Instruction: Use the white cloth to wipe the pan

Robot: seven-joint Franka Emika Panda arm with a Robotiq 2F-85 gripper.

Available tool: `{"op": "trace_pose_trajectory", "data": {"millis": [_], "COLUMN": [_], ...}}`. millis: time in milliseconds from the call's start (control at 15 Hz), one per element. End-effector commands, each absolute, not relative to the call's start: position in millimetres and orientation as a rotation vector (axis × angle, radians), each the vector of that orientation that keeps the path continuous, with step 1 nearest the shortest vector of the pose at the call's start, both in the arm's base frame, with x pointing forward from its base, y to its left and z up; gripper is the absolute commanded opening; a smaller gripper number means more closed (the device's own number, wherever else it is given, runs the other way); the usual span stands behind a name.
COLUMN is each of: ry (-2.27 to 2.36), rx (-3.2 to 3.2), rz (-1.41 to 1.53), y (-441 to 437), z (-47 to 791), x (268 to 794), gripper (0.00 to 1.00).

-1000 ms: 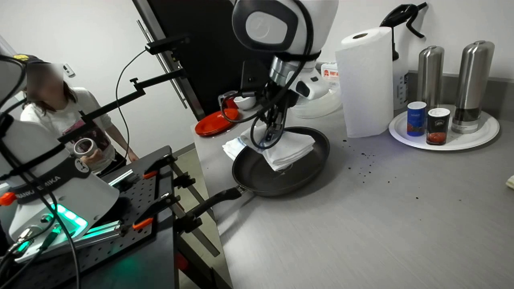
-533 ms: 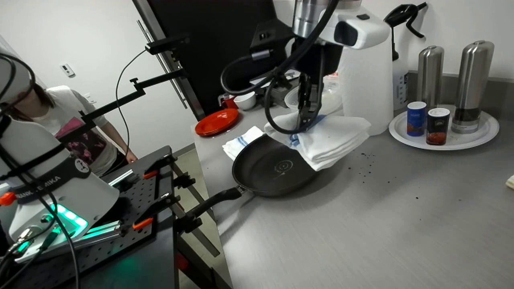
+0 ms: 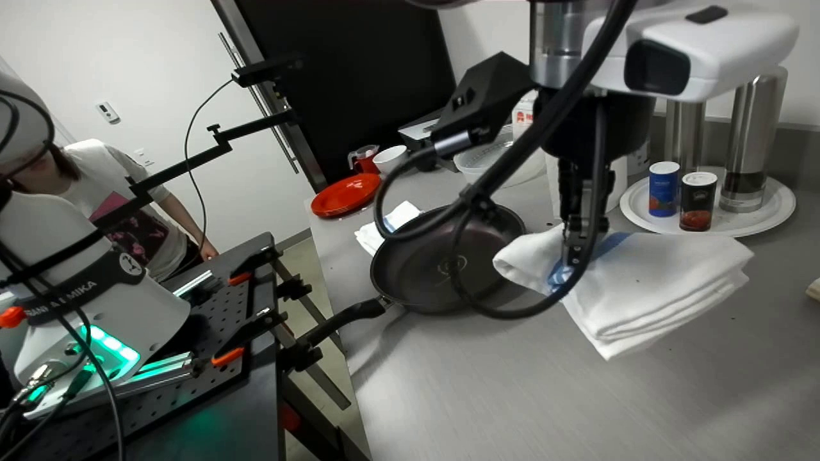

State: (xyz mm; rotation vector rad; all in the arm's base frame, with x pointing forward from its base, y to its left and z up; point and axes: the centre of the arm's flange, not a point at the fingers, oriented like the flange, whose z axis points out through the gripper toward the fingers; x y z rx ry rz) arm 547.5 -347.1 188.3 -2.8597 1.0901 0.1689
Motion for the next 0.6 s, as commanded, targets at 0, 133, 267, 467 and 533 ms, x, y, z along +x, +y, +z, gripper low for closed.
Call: {"op": "trace_pose_trajectory", "data": {"millis": [0,133,267,467,533], "ry": [1.210,1.255,1.293,1.327,1.337], "rx": [-2.880,-2.880,-2.879,-2.873,-2.873], "rz": [0.088,0.082,0.088,0.111,0.122], "y": [-346,-344,-340,-334,-332], "z": [158,141,121,97,89], "x": [560,561,560,559,559], "gripper": [0.03,0.03,0.03,0.03,0.03]}}
